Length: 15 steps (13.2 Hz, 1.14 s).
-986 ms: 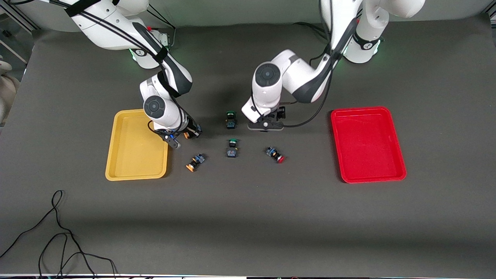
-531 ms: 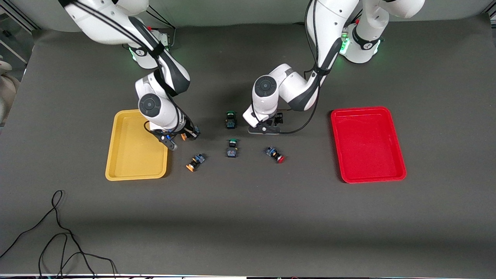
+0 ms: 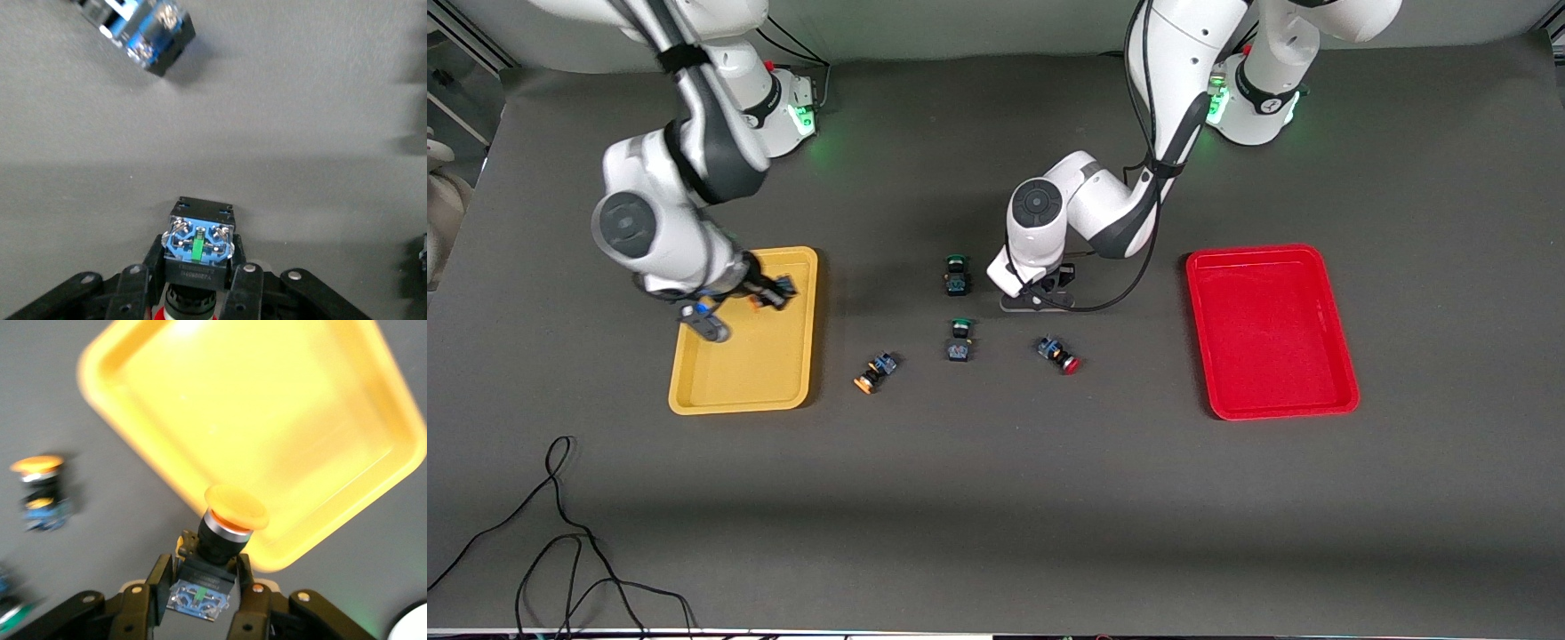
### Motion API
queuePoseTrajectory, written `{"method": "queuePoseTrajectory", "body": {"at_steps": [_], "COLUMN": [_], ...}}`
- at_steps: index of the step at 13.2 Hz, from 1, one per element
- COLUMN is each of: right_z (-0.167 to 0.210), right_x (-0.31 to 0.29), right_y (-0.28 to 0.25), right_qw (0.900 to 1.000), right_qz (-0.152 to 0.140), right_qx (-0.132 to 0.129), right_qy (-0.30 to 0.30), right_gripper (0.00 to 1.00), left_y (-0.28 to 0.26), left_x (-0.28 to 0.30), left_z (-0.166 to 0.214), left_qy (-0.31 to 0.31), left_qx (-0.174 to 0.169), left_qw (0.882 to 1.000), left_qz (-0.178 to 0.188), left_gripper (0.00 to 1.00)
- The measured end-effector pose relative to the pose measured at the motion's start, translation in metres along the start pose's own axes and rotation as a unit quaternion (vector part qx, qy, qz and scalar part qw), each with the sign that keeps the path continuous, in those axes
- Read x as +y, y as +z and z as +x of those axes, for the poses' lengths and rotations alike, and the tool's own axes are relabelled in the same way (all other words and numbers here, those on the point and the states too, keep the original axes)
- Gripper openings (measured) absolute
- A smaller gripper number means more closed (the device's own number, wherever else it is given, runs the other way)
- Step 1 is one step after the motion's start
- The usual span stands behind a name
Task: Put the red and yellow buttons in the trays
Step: 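Place the yellow button in the yellow tray while the left gripper carries the red button, then release the red button in the red tray while the right gripper grasps another yellow button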
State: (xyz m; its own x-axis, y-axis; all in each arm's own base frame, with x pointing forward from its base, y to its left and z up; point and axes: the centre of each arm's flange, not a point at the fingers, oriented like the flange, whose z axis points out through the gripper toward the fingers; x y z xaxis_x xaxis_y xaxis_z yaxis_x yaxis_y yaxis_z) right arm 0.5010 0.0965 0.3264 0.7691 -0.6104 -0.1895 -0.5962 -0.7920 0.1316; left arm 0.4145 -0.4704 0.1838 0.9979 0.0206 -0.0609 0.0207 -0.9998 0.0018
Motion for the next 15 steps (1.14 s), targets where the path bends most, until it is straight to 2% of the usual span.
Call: {"method": "queuePoseTrajectory", "body": {"at_steps": [2,4,7,9,10,12,15], "right_z": [0.018,0.02,0.033,0.038,0.038,0.038,0.046], "right_x": [0.031,0.047,0.081,0.084,0.082,0.079,0.057], "right_y": [0.029,0.063,0.111,0.127,0.13,0.127,0.086], "right_qw": [1.0,1.0,1.0,1.0,1.0,1.0,0.999], "right_qz": [-0.008,0.0,0.005,0.003,0.004,0.008,0.025], "right_qx": [-0.015,-0.007,-0.001,-0.006,-0.007,-0.006,0.01], "right_qy": [0.0,-0.01,-0.024,-0.02,-0.019,-0.019,-0.022], "right_gripper": [0.43,0.43,0.43,0.44,0.5,0.69,1.0], "left_y": [-0.024,-0.069,-0.128,-0.138,-0.134,-0.111,-0.058], "left_x": [-0.012,-0.05,-0.149,-0.238,-0.282,-0.346,-0.369], "left_z": [0.022,0.058,0.105,0.122,0.127,0.13,0.123], "left_qy": [-0.023,-0.058,-0.085,-0.094,-0.096,-0.095,-0.094], "left_qx": [0.011,0.008,-0.001,-0.011,-0.019,-0.038,-0.038], "left_qw": [1.0,0.998,0.996,0.996,0.995,0.995,0.995], "left_qz": [-0.009,-0.007,-0.003,-0.001,0.001,0.003,0.002], "left_gripper": [0.41,0.41,0.41,0.41,0.41,0.41,0.41]}}
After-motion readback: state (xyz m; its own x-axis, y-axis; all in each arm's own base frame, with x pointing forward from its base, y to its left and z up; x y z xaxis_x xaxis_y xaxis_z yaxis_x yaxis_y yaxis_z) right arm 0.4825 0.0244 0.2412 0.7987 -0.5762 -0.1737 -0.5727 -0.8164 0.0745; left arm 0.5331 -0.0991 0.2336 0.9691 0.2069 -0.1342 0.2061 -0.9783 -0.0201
